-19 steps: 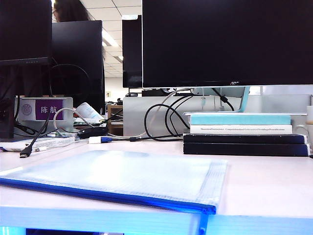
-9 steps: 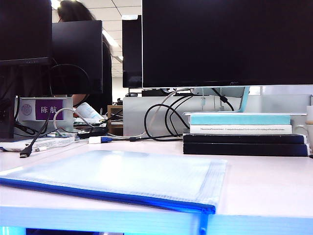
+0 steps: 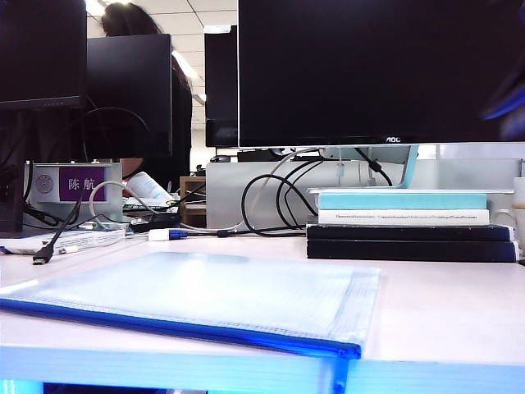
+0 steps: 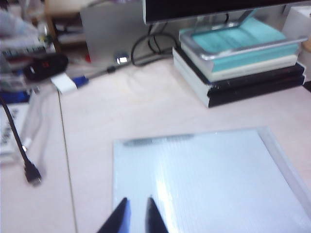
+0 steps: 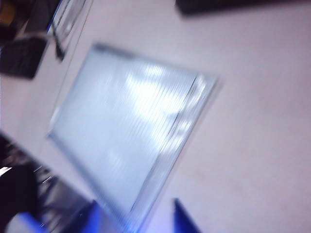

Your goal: Pick up the transparent plastic file bag with a blue zipper and open its zipper.

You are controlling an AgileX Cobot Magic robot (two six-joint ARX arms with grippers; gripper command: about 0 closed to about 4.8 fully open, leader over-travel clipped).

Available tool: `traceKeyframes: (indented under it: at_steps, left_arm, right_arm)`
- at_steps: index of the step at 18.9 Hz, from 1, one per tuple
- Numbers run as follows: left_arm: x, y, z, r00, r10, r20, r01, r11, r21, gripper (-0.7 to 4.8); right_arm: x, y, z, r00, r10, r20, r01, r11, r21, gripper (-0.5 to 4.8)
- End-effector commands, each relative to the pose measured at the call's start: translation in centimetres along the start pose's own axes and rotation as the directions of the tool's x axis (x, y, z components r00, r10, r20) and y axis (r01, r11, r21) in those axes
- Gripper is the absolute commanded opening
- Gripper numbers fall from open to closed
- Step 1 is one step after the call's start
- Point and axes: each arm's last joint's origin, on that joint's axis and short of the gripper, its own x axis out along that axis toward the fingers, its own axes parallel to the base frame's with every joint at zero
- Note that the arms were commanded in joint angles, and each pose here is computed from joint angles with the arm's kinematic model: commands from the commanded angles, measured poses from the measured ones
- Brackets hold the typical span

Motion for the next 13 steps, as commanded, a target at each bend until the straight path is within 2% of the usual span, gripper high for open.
traceKeyframes:
  at_steps: [1, 3, 4, 8, 13]
  left_arm:
    - [1.2, 0.4, -0.1, 0.999, -0.010, -0.038, 0.009, 1.000, -0.029, 0.77]
    - [2.0, 0.5, -0.3, 0.997, -0.029, -0.069, 0.026, 0.999, -0.043, 1.90]
    - [5.8, -1.7, -0.2, 0.992, -0.052, -0.112, 0.055, 0.998, 0.027, 4.79]
    - [5.9, -1.7, 0.0, 0.994, -0.059, -0.088, 0.062, 0.997, 0.036, 4.79]
    - [6.0, -1.7, 0.0, 0.995, -0.057, -0.085, 0.061, 0.997, 0.038, 4.79]
  right_arm:
    - [2.3, -0.7, -0.3, 0.988, 0.077, -0.134, -0.069, 0.996, 0.063, 1.62]
    - [4.0, -0.7, -0.8, 0.973, 0.093, -0.214, -0.077, 0.994, 0.081, 1.62]
    - [11.5, -0.5, -3.5, 0.893, 0.014, -0.450, -0.012, 1.000, 0.008, 1.77]
    - [12.9, -1.3, -3.9, 0.873, 0.081, -0.481, -0.054, 0.996, 0.069, 1.81]
    - [13.8, -1.7, -3.8, 0.879, 0.098, -0.467, -0.065, 0.994, 0.087, 1.82]
